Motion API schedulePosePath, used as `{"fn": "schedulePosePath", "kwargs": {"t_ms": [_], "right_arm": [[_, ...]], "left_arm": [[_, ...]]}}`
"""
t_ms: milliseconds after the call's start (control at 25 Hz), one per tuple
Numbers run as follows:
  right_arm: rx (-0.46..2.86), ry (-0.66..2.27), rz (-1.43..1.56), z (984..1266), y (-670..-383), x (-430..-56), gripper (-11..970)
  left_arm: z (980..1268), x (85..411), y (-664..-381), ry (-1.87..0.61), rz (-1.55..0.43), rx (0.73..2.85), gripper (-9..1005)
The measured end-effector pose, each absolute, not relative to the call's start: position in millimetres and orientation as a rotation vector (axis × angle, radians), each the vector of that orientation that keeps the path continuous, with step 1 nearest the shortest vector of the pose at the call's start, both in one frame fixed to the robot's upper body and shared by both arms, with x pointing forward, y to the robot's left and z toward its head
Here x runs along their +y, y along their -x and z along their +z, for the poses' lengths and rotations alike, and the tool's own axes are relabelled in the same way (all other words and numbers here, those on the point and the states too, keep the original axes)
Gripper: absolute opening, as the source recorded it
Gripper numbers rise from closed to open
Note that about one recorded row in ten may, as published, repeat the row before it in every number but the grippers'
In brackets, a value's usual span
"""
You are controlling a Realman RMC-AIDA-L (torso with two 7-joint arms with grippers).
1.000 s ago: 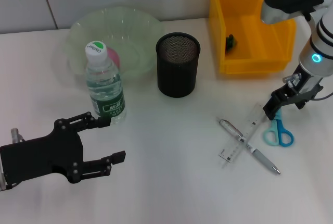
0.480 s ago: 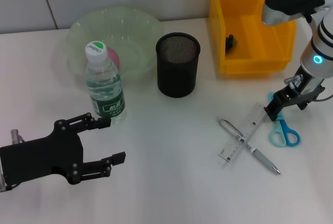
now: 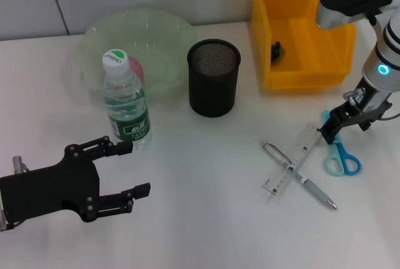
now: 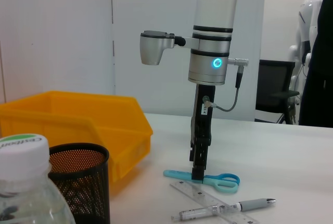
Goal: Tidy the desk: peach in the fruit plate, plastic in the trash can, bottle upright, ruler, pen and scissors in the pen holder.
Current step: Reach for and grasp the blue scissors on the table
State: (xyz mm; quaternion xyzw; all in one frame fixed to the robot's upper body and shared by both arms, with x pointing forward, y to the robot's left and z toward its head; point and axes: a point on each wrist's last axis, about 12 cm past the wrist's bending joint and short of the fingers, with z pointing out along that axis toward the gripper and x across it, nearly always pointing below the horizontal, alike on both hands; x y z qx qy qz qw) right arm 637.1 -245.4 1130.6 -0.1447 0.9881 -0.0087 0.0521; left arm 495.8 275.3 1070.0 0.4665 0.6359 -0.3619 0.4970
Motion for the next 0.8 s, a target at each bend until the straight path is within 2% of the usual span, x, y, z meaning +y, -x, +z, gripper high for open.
{"fn": "schedulePosePath", "kwargs": {"t_ms": [800], "right_arm": [[3.007, 0.431, -0.030, 1128.7, -636.8, -248.0, 717]], "left_arm": [[1071.0, 275.2, -496.2, -1.123, -0.877, 1.533, 707]]}}
